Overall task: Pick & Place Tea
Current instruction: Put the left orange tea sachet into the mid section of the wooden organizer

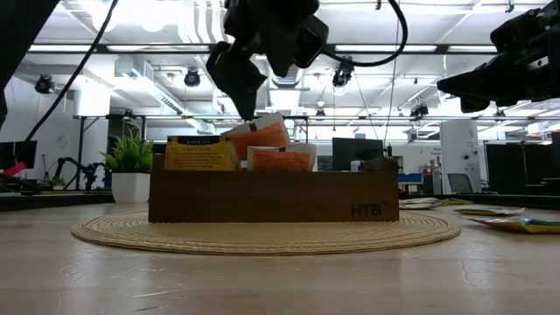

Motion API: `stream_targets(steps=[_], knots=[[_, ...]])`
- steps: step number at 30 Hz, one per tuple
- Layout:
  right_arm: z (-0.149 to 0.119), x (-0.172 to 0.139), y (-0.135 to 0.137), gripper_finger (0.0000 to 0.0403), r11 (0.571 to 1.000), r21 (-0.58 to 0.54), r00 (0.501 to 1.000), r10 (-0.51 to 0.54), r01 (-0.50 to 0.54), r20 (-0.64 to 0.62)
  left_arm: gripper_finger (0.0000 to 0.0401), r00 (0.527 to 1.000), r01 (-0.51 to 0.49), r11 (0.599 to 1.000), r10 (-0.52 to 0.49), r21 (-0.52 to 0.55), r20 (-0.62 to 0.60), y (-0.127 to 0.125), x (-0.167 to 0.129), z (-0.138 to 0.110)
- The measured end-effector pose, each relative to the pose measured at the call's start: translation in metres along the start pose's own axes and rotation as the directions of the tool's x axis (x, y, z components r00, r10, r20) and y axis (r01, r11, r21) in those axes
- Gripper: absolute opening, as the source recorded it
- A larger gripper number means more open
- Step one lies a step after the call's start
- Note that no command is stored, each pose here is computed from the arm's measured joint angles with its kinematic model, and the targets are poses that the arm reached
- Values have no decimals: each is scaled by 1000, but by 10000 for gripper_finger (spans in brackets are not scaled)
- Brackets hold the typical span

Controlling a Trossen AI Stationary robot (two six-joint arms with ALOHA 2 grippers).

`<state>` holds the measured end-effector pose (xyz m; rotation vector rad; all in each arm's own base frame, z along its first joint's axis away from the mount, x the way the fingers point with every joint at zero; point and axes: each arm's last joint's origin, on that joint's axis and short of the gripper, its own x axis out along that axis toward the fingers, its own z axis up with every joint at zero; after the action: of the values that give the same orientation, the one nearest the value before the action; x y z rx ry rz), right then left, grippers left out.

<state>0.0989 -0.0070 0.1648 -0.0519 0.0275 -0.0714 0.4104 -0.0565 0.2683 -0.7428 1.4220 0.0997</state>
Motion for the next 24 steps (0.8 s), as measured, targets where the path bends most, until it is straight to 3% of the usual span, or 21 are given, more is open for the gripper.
stream_targets(steps=[4,14,20,24], knots=[[0,0,0,9,1000,0,1000,0,0,0,305,1000,6,999,-6,-37,-10,5,3,3],[0,0,0,9,1000,0,1000,0,0,0,305,996,31,992,-41,122,85,6,-3,15],[0,0,0,9,1000,0,1000,0,0,0,305,995,-36,993,25,113,92,2,-17,10],[0,0,0,9,1000,0,1000,0,0,0,305,996,-47,987,34,151,83,-15,-25,-3]])
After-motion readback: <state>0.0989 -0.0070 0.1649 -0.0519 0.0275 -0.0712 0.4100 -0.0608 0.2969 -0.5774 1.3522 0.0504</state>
